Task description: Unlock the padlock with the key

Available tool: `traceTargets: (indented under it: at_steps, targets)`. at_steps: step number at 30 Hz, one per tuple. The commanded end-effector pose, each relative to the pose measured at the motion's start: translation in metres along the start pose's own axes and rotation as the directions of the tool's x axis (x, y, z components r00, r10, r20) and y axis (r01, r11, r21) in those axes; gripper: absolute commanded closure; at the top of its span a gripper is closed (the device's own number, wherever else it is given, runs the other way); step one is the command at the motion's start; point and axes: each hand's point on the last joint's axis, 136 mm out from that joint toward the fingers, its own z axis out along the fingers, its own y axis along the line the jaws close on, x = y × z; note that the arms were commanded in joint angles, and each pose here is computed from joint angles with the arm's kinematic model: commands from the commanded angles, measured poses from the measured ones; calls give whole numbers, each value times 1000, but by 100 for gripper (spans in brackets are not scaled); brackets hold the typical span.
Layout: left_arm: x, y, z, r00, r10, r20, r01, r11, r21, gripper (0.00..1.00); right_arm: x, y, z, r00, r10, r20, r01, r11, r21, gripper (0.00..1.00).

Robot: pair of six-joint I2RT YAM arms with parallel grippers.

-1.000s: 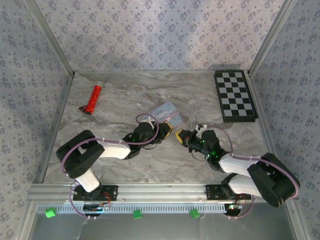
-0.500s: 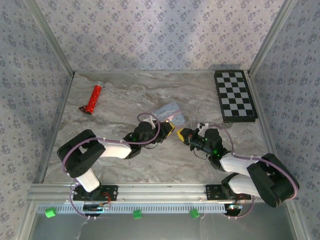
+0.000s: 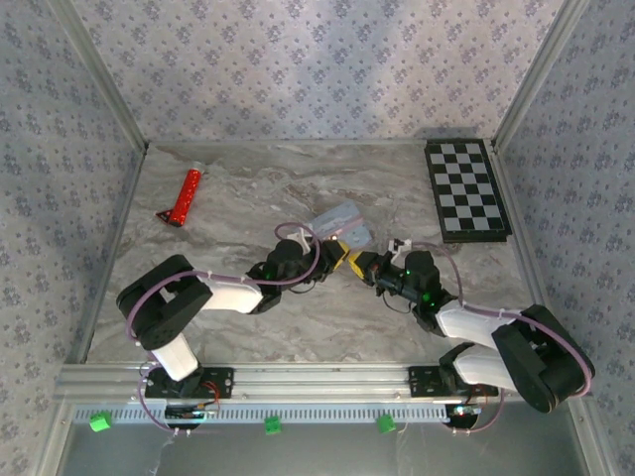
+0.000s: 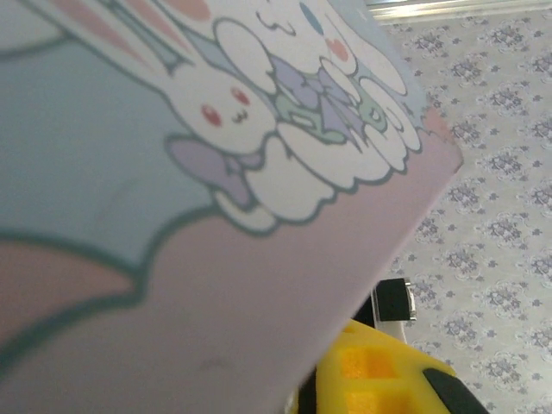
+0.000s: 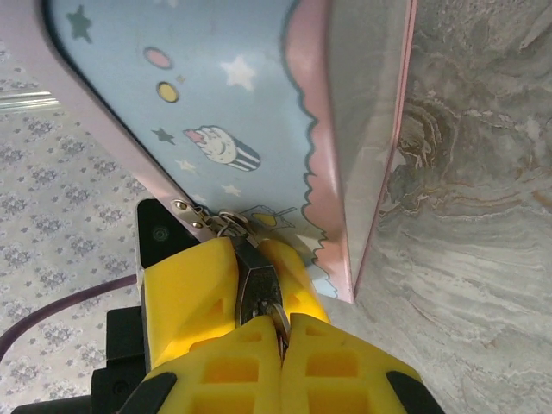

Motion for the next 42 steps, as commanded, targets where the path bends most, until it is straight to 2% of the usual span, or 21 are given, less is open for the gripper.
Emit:
traceTargets:
  at_steps: [1, 6, 10, 13, 17, 20, 22, 26, 28, 30, 33, 35, 38, 40, 42]
  targets:
    - [66, -62, -1, 962, 103, -252, -49, 977, 210, 100, 9, 54, 2, 994, -100, -51, 91, 982, -166, 100]
    - [69, -65, -1, 958, 115, -264, -59, 975, 212, 100, 3, 61, -1, 995, -87, -44, 76, 977, -198, 100]
    - [70, -61, -1, 957, 117, -265, -66, 978, 196, 100, 3, 56, 0, 994, -97, -52, 88, 982, -165, 100]
    - [68, -49, -1, 960, 106, -260, -74, 989, 132, 100, 6, 48, 0, 990, -121, -70, 113, 987, -115, 98]
    - [53, -14, -5, 974, 65, -219, -77, 996, -48, 100, 8, 26, -11, 975, -207, -76, 210, 977, 37, 63]
    - [41, 2, -9, 980, 35, -196, -61, 990, -124, 100, 8, 13, -25, 952, -297, -77, 305, 943, 132, 43]
    - [33, 12, -12, 984, 24, -177, -53, 985, -165, 100, 8, 4, -31, 939, -332, -90, 342, 924, 169, 38]
    - [21, 25, -21, 988, 29, -152, -66, 966, -249, 100, 15, -6, -35, 883, -445, -152, 468, 863, 191, 39]
    - [17, 29, -25, 989, 32, -143, -71, 959, -273, 100, 20, -7, -38, 820, -544, -180, 572, 792, 211, 41]
    - [13, 30, -30, 990, 34, -136, -73, 954, -292, 100, 23, -4, -42, 729, -660, -183, 685, 694, 225, 41]
    - [6, 33, -38, 992, 39, -122, -77, 944, -322, 100, 28, 4, -47, 563, -814, -140, 822, 535, 197, 42]
    - [2, 33, -42, 993, 41, -115, -77, 943, -323, 100, 40, 12, -50, 420, -904, -84, 904, 407, 132, 42]
    - [-6, 34, -49, 995, 35, -95, -63, 948, -313, 100, 64, 28, -52, 198, -978, 64, 979, 201, 41, 43]
    - [-10, 34, -54, 995, 34, -90, -61, 948, -313, 100, 73, 34, -53, 92, -991, 93, 994, 96, 42, 43]
    - [-13, 33, -59, 996, 39, -85, -64, 947, -315, 100, 84, 36, -49, 18, -998, 67, 999, 19, 27, 43]
